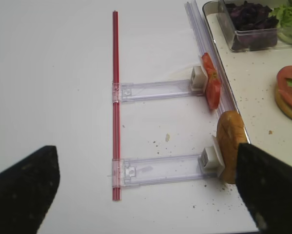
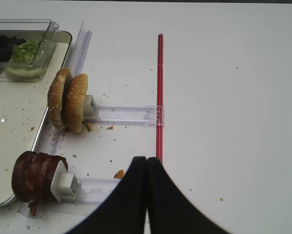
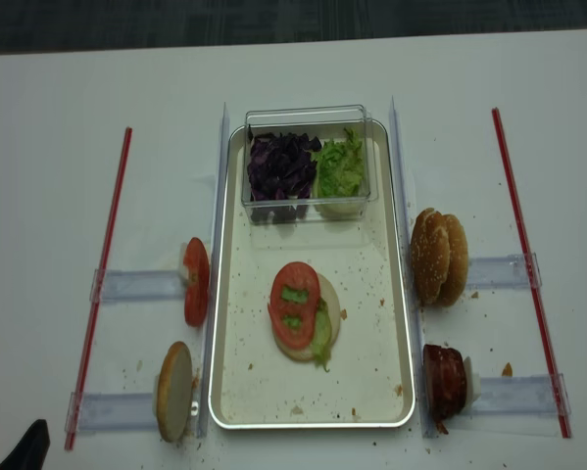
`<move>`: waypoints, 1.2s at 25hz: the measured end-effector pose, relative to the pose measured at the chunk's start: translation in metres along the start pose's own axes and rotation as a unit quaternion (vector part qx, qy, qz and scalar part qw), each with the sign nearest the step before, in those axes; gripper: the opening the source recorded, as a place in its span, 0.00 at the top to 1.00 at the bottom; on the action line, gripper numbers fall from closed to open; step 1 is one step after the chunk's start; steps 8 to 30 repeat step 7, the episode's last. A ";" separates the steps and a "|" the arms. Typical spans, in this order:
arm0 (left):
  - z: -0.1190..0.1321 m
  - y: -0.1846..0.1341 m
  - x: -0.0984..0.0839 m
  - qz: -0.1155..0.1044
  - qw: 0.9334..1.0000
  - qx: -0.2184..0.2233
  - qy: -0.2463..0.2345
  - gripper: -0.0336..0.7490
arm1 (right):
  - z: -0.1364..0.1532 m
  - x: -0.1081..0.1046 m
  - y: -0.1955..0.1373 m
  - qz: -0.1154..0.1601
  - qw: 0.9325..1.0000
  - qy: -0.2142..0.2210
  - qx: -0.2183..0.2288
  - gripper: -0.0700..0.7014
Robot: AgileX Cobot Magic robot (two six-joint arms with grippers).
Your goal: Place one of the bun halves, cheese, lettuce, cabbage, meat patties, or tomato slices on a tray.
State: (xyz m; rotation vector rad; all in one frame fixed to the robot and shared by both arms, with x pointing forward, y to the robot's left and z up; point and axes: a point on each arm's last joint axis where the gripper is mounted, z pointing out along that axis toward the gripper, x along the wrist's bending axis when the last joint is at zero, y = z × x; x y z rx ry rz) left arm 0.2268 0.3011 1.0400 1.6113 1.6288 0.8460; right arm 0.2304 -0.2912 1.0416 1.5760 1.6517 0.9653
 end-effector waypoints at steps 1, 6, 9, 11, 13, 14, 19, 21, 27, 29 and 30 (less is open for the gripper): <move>0.000 0.000 0.000 0.000 1.000 0.000 0.000 0.10 | 0.000 0.000 0.000 0.000 1.000 0.000 0.000 0.86; 0.000 0.000 0.000 0.000 1.000 0.000 0.000 0.10 | 0.000 0.000 0.000 0.000 1.000 0.000 0.000 0.86; 0.000 0.000 0.000 0.000 1.000 0.000 0.000 0.10 | 0.000 0.000 0.000 0.000 1.000 0.000 0.000 0.86; 0.000 0.000 0.000 0.000 1.000 0.000 0.000 0.10 | 0.000 0.000 0.000 0.000 1.000 0.000 0.000 0.86; 0.000 0.000 0.000 0.000 1.000 0.000 0.000 0.10 | 0.000 0.000 0.000 0.000 1.000 0.000 0.000 0.86; 0.000 0.000 0.000 0.000 1.000 0.000 0.000 0.10 | 0.000 0.000 0.000 0.000 1.000 0.000 0.000 0.86; 0.000 0.000 0.000 0.000 1.000 0.000 0.000 0.10 | 0.000 0.000 0.000 0.000 1.000 0.000 0.000 0.86; 0.000 0.000 0.000 0.000 1.000 0.000 0.000 0.10 | 0.000 0.000 0.000 0.000 1.000 0.000 0.000 0.86; 0.000 0.000 0.000 0.000 1.000 0.000 0.000 0.10 | 0.000 0.000 0.000 0.000 1.000 0.000 0.000 0.86; 0.000 0.000 0.000 0.000 1.000 0.000 0.000 0.10 | 0.000 0.000 0.000 0.000 1.000 0.000 0.000 0.86; 0.000 0.000 0.000 0.000 1.000 0.000 0.000 0.10 | 0.000 0.000 0.000 0.000 1.000 0.000 0.000 0.86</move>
